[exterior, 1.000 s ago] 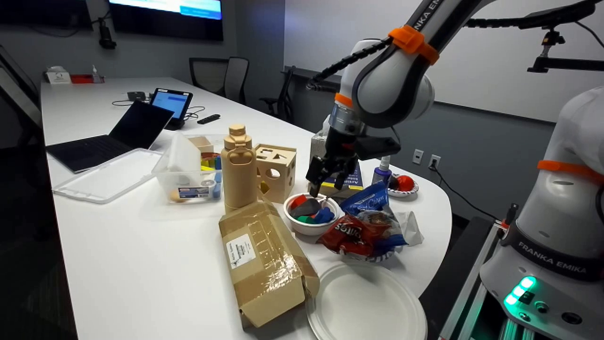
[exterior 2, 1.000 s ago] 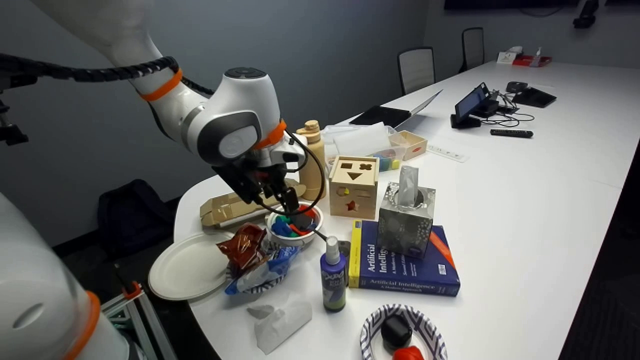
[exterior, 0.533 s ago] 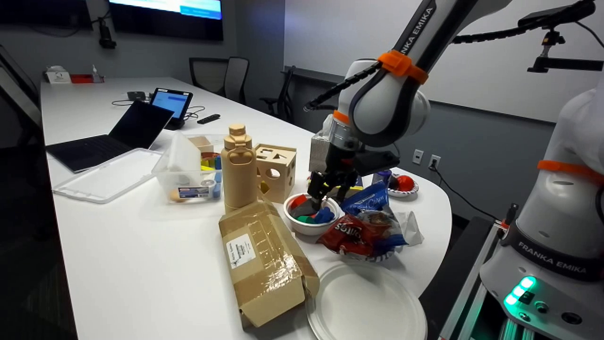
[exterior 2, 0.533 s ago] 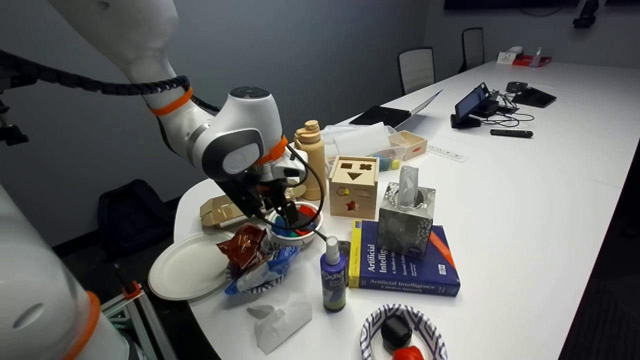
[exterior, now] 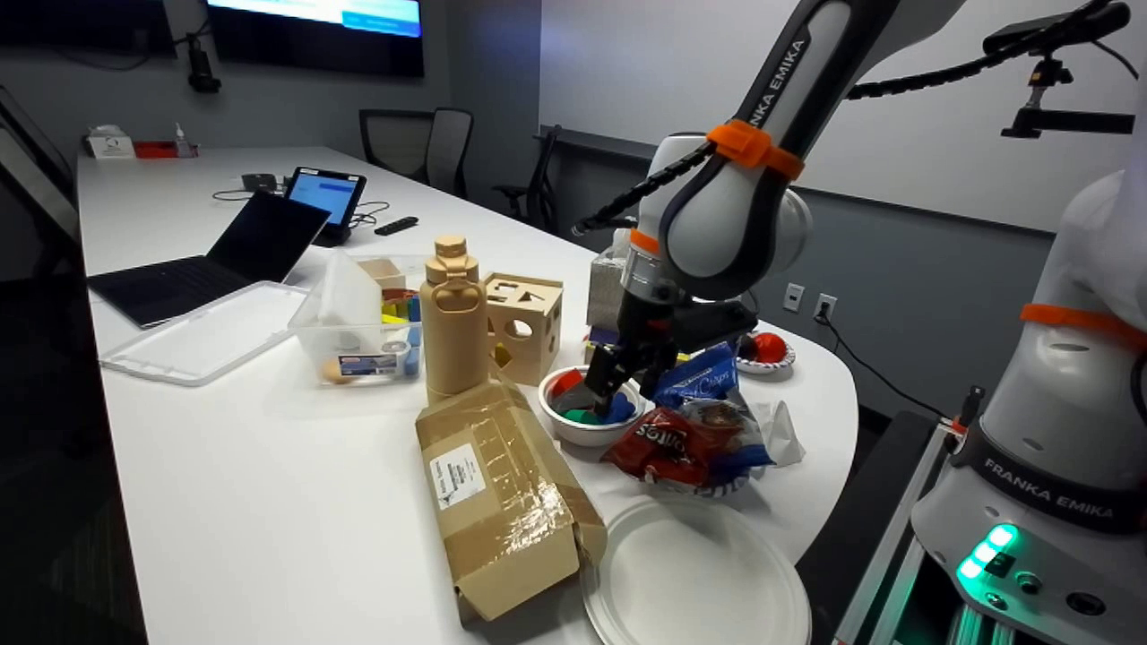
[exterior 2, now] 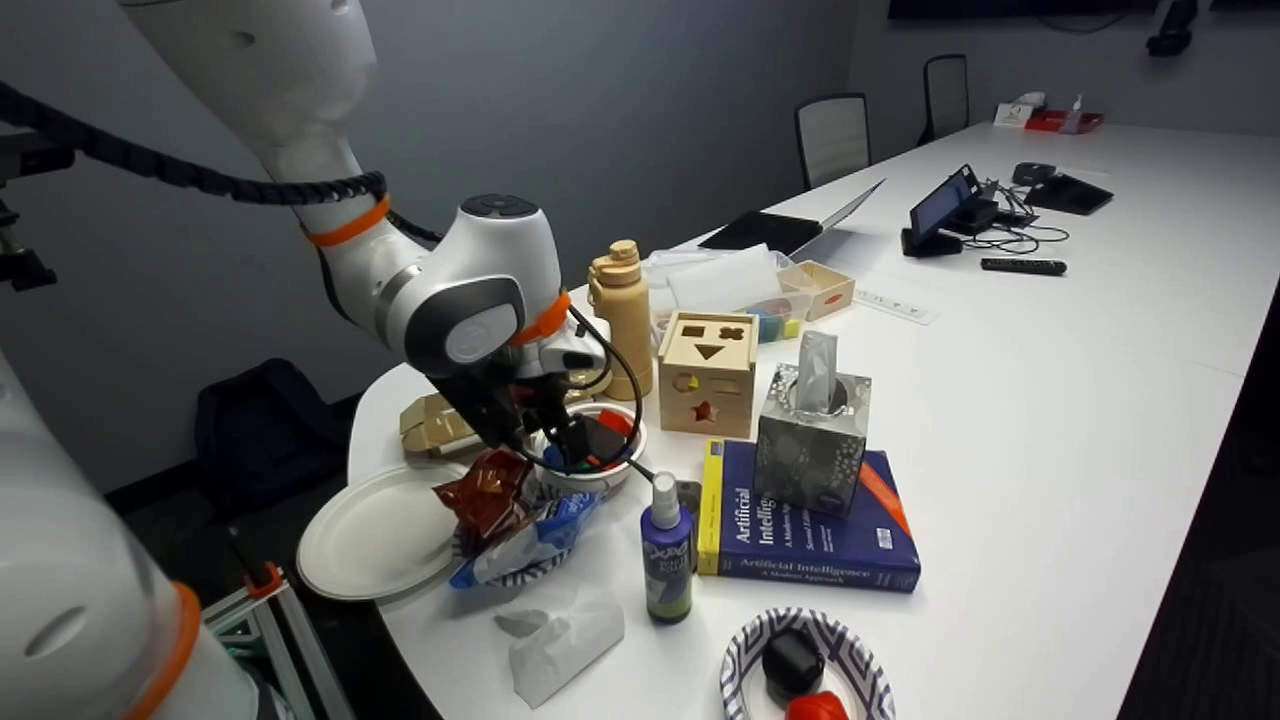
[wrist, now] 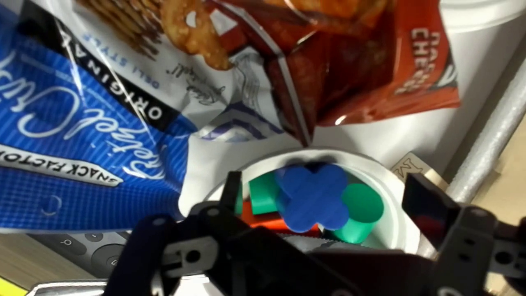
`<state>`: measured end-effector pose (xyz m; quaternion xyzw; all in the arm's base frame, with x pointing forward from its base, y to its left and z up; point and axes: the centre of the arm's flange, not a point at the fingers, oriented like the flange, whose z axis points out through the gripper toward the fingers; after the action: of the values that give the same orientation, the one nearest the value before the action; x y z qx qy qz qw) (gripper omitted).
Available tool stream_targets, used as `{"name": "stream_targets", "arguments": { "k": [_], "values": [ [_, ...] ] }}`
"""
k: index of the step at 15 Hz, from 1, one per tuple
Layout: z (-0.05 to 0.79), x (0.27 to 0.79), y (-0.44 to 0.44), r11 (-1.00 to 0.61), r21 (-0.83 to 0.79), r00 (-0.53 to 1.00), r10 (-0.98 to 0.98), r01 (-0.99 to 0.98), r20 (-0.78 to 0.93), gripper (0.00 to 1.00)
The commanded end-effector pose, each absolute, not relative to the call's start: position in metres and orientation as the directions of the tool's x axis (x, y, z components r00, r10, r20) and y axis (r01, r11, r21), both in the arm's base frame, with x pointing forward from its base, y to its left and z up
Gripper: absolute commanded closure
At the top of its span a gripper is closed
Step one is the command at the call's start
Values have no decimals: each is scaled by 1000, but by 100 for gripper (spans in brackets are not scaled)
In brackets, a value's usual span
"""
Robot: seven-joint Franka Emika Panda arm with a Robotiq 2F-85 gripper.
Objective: Take the blue block out of the white bowl and put it in the shape box
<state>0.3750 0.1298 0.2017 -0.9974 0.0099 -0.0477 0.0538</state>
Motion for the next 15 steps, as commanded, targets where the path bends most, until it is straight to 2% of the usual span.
{"name": "stream_targets", "arguments": {
  "k": [1, 3, 7, 10, 15],
  "values": [
    [201, 340, 120, -993, -115, 993, -38, -26, 111, 26],
    [201, 341, 121, -993, -117, 993, -39, -25, 115, 31],
    [202, 343, 121, -993, -117, 991, -41, -26, 126, 64],
    [202, 344, 119, -993, -115, 990, -44, -29, 131, 84],
    [204, 347, 116, -993, -112, 990, -47, -32, 133, 84]
  ]
}}
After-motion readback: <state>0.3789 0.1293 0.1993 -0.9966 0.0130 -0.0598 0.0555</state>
